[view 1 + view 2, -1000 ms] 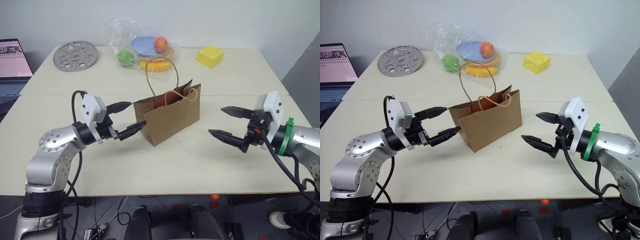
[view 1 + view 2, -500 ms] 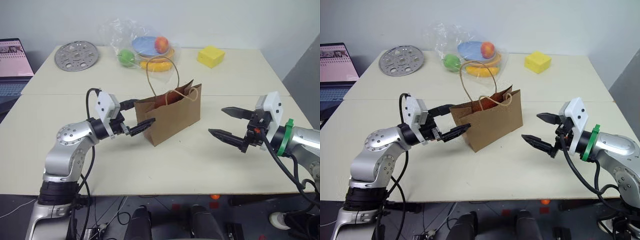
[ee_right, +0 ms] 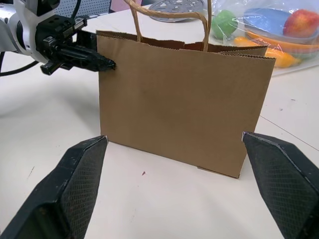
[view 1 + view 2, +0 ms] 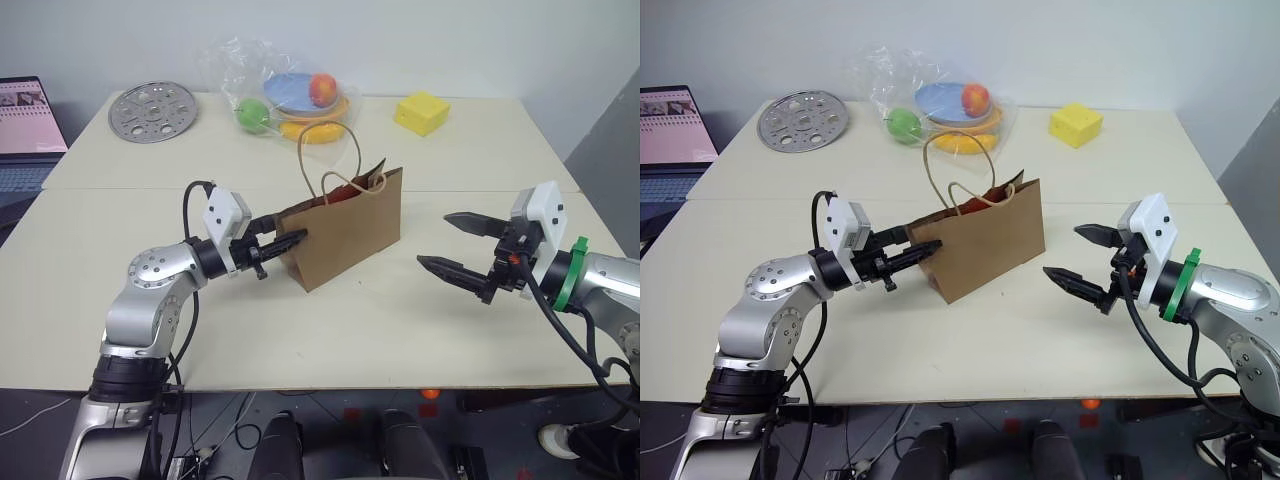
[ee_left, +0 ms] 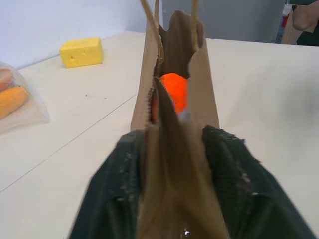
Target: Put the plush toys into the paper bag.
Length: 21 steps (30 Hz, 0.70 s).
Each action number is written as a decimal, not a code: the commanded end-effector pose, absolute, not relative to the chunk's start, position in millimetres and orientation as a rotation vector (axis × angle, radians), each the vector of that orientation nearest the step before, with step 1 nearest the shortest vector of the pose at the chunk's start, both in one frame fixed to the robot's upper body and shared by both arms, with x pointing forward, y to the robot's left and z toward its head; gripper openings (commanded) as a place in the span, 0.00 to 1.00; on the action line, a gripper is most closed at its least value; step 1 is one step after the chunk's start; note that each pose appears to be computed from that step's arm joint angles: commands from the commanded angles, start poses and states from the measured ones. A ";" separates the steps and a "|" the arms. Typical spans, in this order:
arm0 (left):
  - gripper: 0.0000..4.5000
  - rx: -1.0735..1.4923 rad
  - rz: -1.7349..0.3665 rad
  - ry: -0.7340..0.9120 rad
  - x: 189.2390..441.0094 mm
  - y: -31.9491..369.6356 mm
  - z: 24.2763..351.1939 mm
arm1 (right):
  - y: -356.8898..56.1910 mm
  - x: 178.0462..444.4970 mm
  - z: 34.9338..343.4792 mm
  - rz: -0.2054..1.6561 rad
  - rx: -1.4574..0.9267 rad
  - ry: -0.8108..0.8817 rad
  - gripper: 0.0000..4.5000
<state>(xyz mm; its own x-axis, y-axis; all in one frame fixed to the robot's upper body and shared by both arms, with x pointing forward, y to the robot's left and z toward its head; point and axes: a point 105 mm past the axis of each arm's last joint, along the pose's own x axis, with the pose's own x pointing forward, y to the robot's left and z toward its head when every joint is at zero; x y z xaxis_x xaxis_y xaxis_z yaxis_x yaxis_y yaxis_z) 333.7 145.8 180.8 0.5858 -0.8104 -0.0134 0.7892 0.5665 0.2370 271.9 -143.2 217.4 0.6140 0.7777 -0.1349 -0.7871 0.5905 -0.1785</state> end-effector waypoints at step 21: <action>0.01 0.267 -1.548 -0.146 320.9 141.8 217.6 | -205.1 258.4 281.3 0.923 -0.339 0.053 1.00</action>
<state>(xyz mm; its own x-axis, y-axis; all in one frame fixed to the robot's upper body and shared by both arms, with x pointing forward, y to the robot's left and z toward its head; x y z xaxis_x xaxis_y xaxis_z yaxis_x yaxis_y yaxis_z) 319.1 143.5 226.5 0.0685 -0.9965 -0.0474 0.9652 0.0542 0.2559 265.9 -201.9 272.5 0.6259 0.7557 -0.1927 -0.7752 0.5757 -0.2600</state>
